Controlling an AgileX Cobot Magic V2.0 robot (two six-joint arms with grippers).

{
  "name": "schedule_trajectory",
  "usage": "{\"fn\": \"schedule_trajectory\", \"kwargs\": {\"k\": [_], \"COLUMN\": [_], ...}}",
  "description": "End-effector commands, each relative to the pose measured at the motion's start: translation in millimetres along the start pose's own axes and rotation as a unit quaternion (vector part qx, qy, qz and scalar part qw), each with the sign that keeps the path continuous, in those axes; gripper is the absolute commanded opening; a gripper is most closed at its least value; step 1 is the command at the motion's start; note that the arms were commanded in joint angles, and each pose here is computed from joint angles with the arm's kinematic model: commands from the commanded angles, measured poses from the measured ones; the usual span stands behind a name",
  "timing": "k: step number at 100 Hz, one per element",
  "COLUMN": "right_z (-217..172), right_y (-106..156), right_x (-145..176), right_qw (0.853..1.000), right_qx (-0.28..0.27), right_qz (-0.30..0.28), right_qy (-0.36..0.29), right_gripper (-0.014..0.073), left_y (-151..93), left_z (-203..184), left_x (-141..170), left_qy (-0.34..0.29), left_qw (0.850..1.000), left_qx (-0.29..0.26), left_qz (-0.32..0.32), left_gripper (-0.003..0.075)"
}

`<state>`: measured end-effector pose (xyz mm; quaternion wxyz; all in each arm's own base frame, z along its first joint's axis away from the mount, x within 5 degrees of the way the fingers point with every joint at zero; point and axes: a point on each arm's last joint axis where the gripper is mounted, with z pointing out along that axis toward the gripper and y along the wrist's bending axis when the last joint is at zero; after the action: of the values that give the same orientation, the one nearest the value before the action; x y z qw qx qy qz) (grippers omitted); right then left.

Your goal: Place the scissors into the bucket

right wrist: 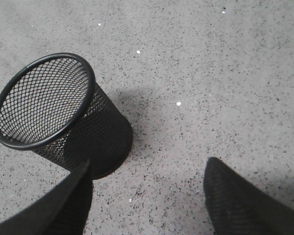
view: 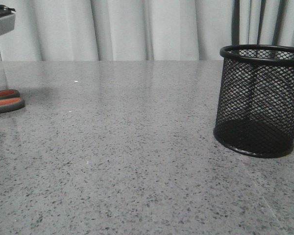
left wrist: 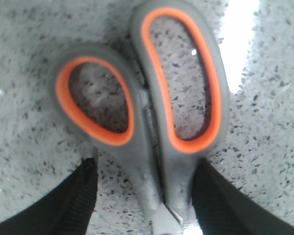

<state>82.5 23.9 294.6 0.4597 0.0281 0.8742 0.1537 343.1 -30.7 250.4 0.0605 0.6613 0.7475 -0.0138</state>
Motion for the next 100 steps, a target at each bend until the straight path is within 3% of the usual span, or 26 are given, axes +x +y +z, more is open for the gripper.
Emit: {"fn": "schedule_trajectory", "kwargs": {"k": [1, 21, 30, 54, 68, 87, 100], "right_z": [-4.6, -4.8, -4.7, -6.2, -14.1, -34.3, -38.3], "right_y": [3.2, 4.3, 4.8, 13.2, 28.3, 53.0, 63.3], "right_x": [-11.6, -12.9, -12.4, -13.9, -22.6, -43.2, -56.6], "right_qw": [0.999, 0.999, 0.999, 0.996, 0.988, 0.955, 0.949], "right_qx": [-0.007, -0.013, -0.016, -0.063, -0.137, -0.264, -0.290], "right_qz": [-0.011, -0.006, -0.002, 0.043, 0.028, 0.050, 0.056], "right_qy": [-0.038, -0.045, -0.042, -0.045, -0.071, -0.123, -0.113], "right_gripper": [0.0437, 0.0437, 0.0437, 0.0437, 0.0437, 0.0440, 0.0441], "left_y": [-4.3, -7.5, -9.2, -25.2, -47.4, -106.4, -145.5], "left_z": [-1.1, -4.0, -11.6, -59.0, -94.2, -137.5, -160.6], "left_x": [-2.1, -5.6, -6.2, -23.0, -46.0, -94.8, -119.8], "left_qy": [-0.023, -0.040, -0.045, -0.134, -0.166, -0.222, -0.271], "left_qw": [0.999, 0.996, 0.995, 0.985, 0.978, 0.958, 0.931], "left_qx": [0.021, 0.033, 0.019, -0.053, -0.119, -0.168, -0.199], "left_qz": [-0.040, -0.067, -0.081, -0.094, -0.050, 0.068, 0.141], "left_gripper": [0.0354, 0.0092, 0.0035, 0.0024, 0.0024, 0.0024, 0.0024]}}
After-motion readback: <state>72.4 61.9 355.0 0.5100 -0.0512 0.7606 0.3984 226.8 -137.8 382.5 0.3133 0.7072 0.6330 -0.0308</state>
